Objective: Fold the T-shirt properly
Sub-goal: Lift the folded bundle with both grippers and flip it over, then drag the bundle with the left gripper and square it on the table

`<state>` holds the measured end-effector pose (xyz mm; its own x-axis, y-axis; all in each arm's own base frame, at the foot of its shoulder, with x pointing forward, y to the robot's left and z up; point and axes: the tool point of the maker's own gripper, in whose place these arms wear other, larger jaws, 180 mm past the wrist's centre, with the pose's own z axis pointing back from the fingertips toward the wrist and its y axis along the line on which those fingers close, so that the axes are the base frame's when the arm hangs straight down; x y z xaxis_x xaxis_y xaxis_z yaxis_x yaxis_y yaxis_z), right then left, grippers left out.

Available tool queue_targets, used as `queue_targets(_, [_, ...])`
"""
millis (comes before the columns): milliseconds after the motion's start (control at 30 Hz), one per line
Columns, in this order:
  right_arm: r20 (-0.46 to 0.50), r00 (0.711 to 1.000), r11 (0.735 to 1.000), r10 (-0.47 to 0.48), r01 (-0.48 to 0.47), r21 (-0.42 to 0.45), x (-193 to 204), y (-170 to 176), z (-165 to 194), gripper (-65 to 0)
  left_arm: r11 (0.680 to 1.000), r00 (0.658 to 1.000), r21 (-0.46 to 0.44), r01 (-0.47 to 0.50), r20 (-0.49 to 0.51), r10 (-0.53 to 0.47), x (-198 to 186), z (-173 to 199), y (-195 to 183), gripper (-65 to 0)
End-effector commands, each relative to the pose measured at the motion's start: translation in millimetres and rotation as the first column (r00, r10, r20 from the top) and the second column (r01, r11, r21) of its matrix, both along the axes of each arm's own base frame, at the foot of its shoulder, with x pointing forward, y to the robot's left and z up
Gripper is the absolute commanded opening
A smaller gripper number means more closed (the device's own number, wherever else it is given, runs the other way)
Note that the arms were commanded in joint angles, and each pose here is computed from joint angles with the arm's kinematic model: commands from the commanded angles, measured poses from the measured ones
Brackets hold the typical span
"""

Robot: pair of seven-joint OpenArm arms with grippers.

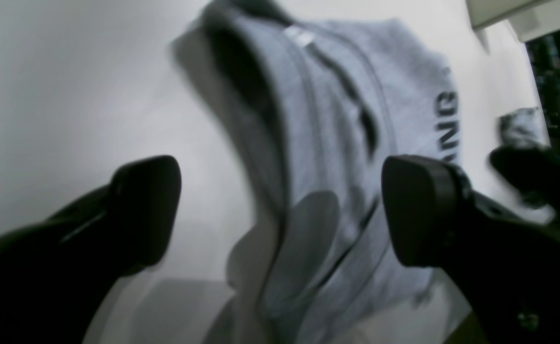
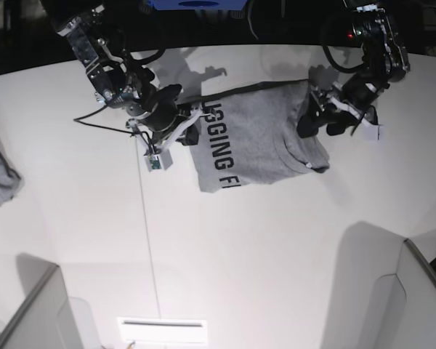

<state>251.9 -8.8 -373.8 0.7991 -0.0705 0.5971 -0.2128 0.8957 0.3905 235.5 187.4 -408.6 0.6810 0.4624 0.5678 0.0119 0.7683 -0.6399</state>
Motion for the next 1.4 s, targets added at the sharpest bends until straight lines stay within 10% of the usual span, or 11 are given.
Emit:
queue_targets(0, [0.053, 0.999, 1.000, -0.001, 0.000, 0.019, 9, 2, 14, -65.0, 1.000, 0.999, 0.011, 0.008, -0.033, -0.007, -2, -5, 0, 0.0])
queue_targets(367, [0.062, 0.998, 1.000, 0.001, -0.003, 0.029, 8, 3, 19, -65.0, 0.997, 0.991, -0.035, 0.068, -0.111, -0.071, 4, -17, -40, 0.0])
queue_targets(700, [0.039, 0.985, 0.986, -0.170, 0.169, 0.006, 8, -51, 12, -65.0, 0.985, 0.974, -0.013, 0.172, -0.146, -0.172, 2, -25, -54, -62.7])
queue_targets(933, [-0.003, 0.952, 0.951, -0.307, 0.307, -0.044, -10, -102, -1, -65.0, 0.974, 0.945, 0.061, 0.217, -0.263, -0.194, 7, -34, -38, -65.0])
queue_targets(1200, [-0.039, 0.922, 0.921, -0.384, 0.380, -0.089, -35, -133, -11, -65.0, 0.878, 0.872, 0.151, 0.455, -0.275, -0.405, 32, -20, -64, -65.0])
queue_targets(1367, [-0.045, 0.893, 0.890, -0.448, 0.440, -0.119, -44, -157, -14, -65.0, 0.743, 0.793, 0.288, 0.604, -0.308, -0.526, 40, -23, -83, -65.0])
